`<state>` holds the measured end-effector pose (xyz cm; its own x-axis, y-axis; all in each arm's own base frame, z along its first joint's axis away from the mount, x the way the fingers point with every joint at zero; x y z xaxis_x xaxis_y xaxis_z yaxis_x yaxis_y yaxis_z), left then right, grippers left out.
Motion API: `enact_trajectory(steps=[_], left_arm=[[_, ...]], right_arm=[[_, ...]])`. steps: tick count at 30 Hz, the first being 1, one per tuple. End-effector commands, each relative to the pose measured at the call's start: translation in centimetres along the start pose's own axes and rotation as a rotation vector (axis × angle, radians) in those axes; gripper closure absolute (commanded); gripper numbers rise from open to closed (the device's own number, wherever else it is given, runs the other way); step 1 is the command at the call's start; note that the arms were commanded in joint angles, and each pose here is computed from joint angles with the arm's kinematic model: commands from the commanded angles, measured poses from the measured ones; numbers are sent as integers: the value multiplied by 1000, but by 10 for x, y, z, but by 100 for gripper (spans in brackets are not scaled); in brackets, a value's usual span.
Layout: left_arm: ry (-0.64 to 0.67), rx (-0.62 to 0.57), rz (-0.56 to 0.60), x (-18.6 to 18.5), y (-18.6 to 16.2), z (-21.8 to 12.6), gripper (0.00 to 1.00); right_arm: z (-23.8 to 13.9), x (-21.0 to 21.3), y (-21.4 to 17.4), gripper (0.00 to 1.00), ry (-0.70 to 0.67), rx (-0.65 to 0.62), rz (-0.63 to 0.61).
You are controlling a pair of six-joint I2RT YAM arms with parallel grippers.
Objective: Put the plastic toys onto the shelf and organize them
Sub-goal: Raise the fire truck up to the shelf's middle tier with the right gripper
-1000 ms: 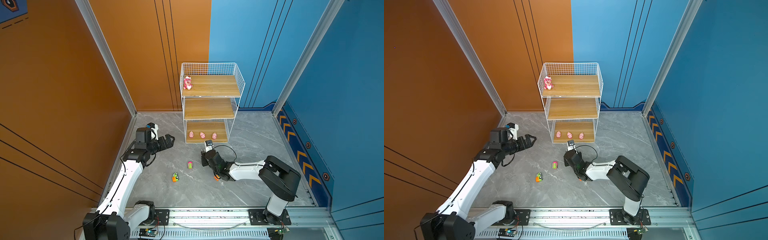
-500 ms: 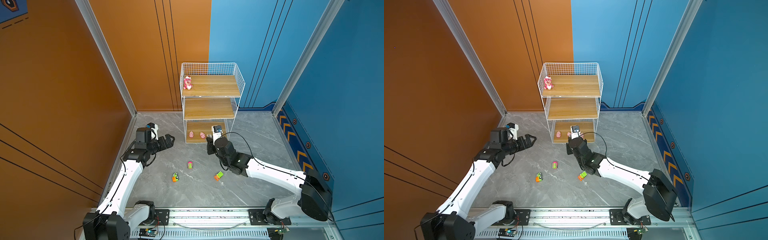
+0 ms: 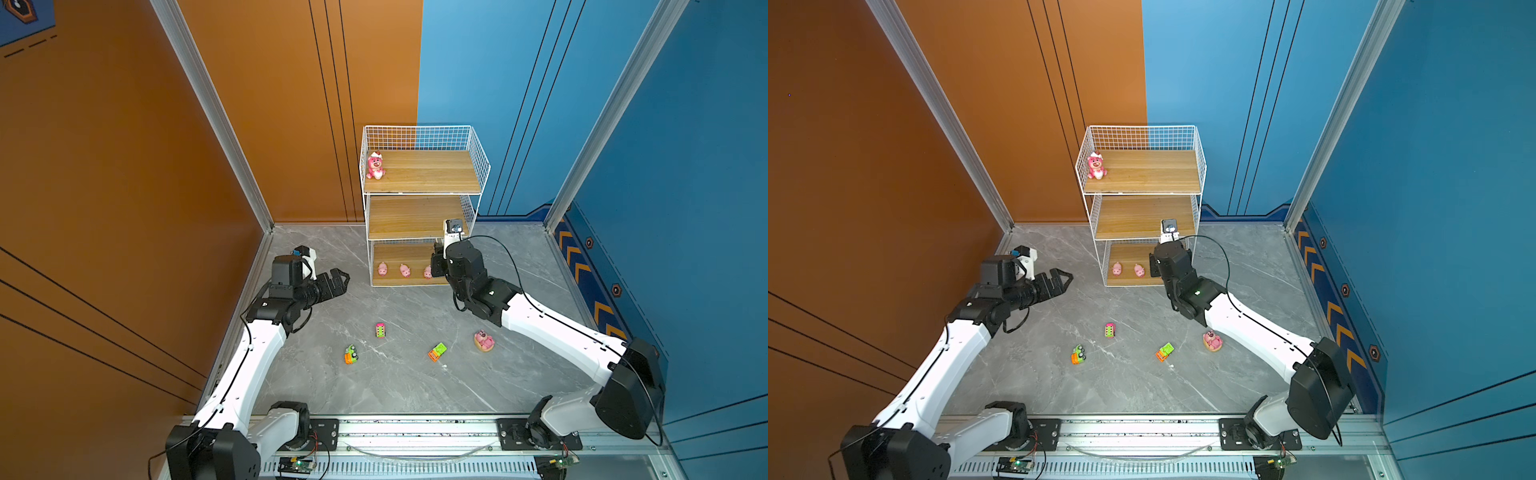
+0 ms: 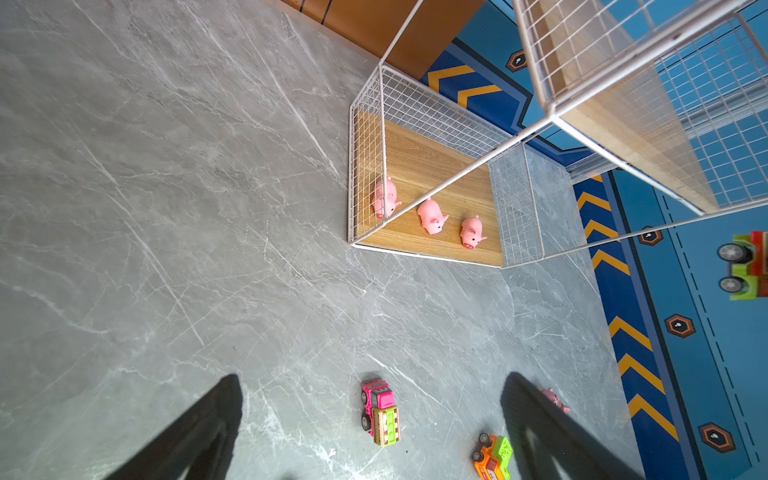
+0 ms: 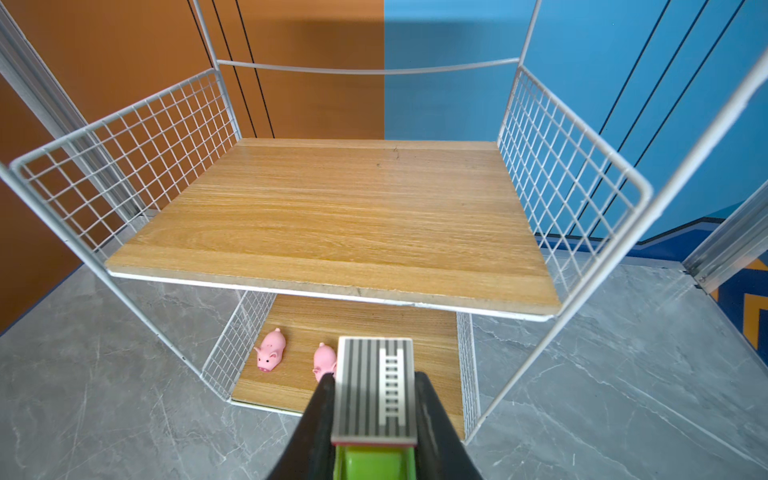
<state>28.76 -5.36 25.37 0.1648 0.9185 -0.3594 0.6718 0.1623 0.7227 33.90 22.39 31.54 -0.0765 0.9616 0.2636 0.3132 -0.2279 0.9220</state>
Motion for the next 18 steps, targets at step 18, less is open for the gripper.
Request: enact_trajectory(steps=[18], left_arm=[[-20, 11, -4, -1, -3, 2, 2]], right_arm=[[28, -11, 31, 76, -73, -135, 36]])
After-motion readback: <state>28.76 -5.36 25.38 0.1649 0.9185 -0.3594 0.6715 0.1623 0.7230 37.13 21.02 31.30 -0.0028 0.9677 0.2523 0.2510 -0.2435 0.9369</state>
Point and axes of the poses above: each gripper's point midway between its finger pads, its own z axis out along the fingers, its own x axis along the line the jaws close on, y = z × x, the point moved 6 cm from there along -z, back along the fingers, and after that the axes turned 14 degrees about z, right-handed, at the moved point
